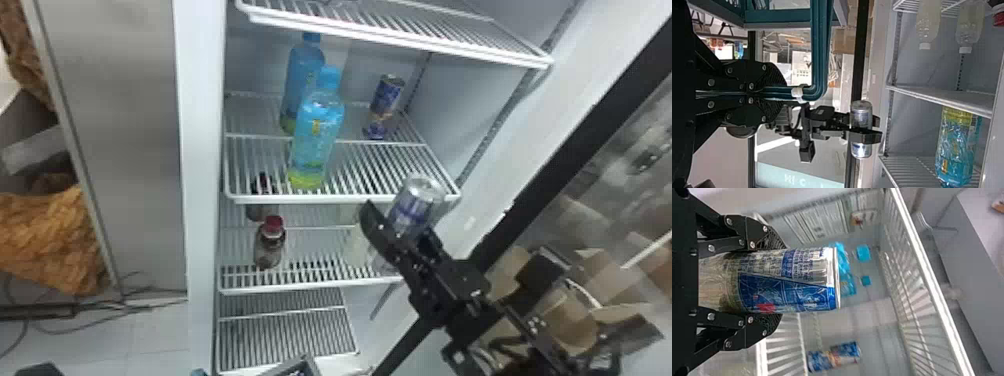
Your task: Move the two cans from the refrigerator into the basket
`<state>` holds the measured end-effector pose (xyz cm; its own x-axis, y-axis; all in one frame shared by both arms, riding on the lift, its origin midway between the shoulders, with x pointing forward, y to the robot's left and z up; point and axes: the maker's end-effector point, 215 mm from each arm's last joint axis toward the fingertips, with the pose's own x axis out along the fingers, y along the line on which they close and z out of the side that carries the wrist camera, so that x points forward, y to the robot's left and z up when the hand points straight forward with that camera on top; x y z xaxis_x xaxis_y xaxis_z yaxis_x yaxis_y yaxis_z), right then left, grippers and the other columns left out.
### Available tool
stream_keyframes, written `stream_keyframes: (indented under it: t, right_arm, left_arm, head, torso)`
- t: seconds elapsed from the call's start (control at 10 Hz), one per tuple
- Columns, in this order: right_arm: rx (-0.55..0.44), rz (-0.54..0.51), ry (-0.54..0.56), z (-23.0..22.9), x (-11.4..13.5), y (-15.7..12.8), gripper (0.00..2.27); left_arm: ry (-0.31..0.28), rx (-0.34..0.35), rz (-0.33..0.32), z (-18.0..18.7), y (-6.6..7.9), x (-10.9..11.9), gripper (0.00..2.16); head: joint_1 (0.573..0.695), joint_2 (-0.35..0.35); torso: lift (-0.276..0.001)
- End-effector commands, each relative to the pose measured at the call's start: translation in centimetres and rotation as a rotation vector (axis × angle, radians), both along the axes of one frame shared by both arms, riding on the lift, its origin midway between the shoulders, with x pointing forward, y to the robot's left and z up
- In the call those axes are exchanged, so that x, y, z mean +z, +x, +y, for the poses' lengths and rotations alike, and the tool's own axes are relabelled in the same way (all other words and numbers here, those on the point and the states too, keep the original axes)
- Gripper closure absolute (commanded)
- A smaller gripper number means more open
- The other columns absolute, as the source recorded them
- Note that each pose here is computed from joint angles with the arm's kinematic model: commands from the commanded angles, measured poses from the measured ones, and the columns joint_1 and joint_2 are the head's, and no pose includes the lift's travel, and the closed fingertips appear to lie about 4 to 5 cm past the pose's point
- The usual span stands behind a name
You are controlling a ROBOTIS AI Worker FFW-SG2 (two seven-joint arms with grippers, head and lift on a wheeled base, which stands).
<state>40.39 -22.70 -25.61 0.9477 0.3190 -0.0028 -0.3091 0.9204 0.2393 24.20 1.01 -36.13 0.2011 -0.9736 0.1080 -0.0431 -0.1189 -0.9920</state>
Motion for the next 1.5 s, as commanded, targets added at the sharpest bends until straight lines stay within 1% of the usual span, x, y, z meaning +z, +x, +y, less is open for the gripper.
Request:
stream_keyframes:
  t: [0.0,0.3,0.5,0.7,0.9,1.1,1.4]
  right_arm:
    - [0.035,0.048,0.007,1.3,-0.8,-1.5,1.05]
    - [0.140,0.176,0.019,4.2,-3.8,-4.5,1.05]
    - [0.221,0.272,0.028,6.0,-6.1,-6.5,1.05]
    - [0.299,0.354,0.037,7.6,-7.6,-8.5,1.05]
    - [0.363,0.438,0.022,8.0,-9.3,-10.1,1.05]
    - [0.447,0.534,0.034,9.1,-11.0,-12.3,1.05]
    - [0.555,0.621,0.056,10.2,-12.8,-13.6,1.05]
  left_arm:
    - [0.001,0.002,-0.001,0.0,0.0,0.0,1.20]
    - [0.002,0.008,-0.004,0.2,0.3,0.0,1.20]
    - [0.004,0.016,-0.008,0.4,0.6,0.0,1.20]
    - [0.004,0.016,-0.010,0.4,0.7,0.1,1.20]
    - [0.005,0.018,-0.018,0.4,1.0,0.3,1.20]
    - [0.007,0.024,-0.025,0.6,1.3,0.4,1.20]
    - [0.008,0.028,-0.031,0.6,1.6,0.5,1.20]
  head:
    - [0.695,-0.350]
    - [0.695,-0.350]
    - [0.695,-0.324]
    - [0.695,-0.301]
    - [0.695,-0.278]
    - [0.695,-0.276]
    - [0.695,-0.254]
  torso:
    - [-0.035]
    - [-0.035]
    - [-0.035]
    - [-0.035]
    - [-0.035]
    - [-0.035]
    - [-0.035]
